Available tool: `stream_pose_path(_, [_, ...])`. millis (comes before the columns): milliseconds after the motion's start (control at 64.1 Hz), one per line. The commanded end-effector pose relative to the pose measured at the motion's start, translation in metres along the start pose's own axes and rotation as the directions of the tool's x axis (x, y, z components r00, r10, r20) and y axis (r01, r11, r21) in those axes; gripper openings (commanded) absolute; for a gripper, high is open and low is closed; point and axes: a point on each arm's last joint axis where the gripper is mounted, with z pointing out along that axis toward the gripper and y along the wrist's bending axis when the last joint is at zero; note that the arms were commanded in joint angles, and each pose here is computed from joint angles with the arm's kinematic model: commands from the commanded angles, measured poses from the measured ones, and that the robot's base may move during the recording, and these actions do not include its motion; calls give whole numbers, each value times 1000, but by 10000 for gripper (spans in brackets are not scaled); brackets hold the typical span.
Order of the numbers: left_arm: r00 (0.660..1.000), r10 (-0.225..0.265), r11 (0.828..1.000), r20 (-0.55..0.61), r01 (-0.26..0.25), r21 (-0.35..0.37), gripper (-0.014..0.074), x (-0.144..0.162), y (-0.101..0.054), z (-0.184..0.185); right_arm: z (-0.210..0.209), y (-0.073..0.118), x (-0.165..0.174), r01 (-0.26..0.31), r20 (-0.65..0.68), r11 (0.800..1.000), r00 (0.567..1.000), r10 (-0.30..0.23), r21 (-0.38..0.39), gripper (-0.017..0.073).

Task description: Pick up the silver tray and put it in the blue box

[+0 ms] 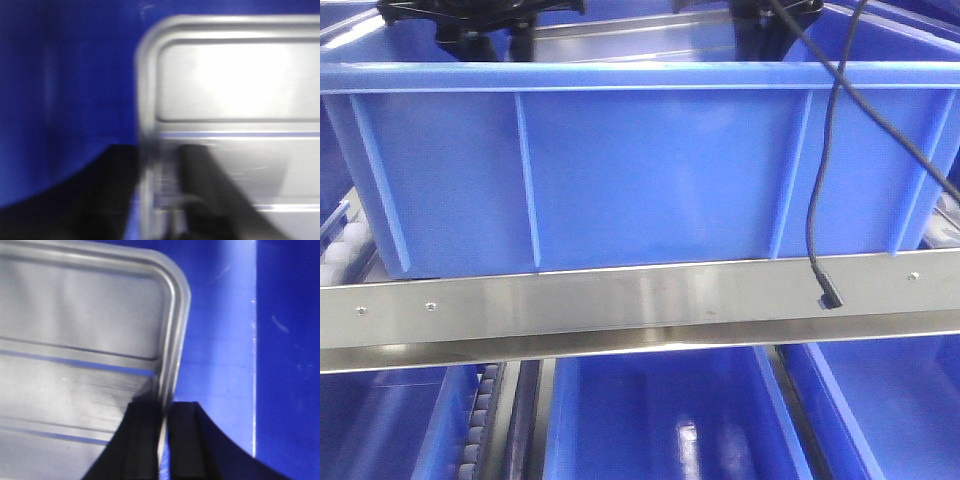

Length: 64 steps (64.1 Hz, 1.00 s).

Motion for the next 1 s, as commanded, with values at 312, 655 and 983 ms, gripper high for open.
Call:
stream_pose_path(312, [993, -10, 999, 115, 4, 47, 404, -22, -3, -45, -37, -9, -16, -1, 89, 1000, 996, 1, -1, 592])
stream_pose_path(655, [991, 58, 998, 118, -61, 15, 252, -25, 11, -125, -105, -27, -21, -48, 174, 998, 983, 53, -30, 138])
stream_pose_path(983, [988, 81, 997, 131, -83, 7, -89, 8, 35, -184, -139, -37, 9, -28, 177, 998, 984, 36, -47, 54])
